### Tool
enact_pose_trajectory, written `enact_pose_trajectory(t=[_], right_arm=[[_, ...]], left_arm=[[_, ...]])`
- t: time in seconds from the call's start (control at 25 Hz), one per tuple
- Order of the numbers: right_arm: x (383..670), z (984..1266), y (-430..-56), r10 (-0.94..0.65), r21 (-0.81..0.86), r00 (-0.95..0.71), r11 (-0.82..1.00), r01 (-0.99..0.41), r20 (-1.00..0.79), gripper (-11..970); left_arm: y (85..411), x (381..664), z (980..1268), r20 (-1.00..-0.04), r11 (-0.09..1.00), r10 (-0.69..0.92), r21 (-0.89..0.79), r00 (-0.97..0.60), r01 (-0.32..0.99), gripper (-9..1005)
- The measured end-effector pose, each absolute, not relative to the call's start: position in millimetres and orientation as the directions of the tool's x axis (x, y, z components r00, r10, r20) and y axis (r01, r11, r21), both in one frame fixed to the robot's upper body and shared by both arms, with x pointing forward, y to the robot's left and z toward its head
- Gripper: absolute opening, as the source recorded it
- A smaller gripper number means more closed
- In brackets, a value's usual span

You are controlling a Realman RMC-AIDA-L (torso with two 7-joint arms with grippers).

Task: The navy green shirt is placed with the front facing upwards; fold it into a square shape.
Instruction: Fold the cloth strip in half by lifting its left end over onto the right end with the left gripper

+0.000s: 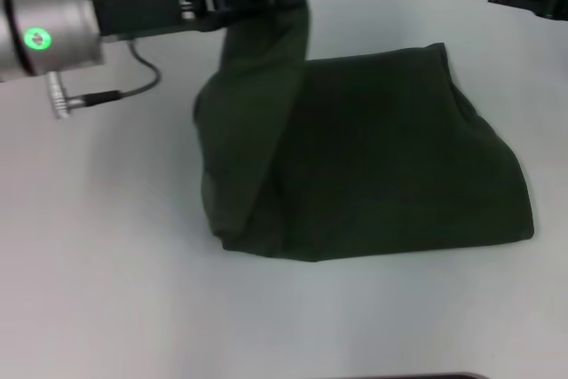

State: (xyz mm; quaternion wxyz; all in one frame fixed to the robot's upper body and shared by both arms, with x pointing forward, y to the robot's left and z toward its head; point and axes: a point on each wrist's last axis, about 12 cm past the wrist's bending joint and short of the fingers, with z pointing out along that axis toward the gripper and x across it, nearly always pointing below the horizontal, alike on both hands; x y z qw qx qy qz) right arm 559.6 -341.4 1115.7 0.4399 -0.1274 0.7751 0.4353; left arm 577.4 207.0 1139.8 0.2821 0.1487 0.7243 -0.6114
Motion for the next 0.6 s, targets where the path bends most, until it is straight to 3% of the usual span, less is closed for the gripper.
enact_pose_trajectory(t=[0.6], right_arm=[[545.1, 1123.8, -369.6, 0.256, 0.566, -0.537, 0.607, -0.558, -0.804, 913]], left_arm=[[155.6, 584.2, 1121.4, -0.578, 0.175, -0.113, -0.812, -0.808, 0.557, 16]])
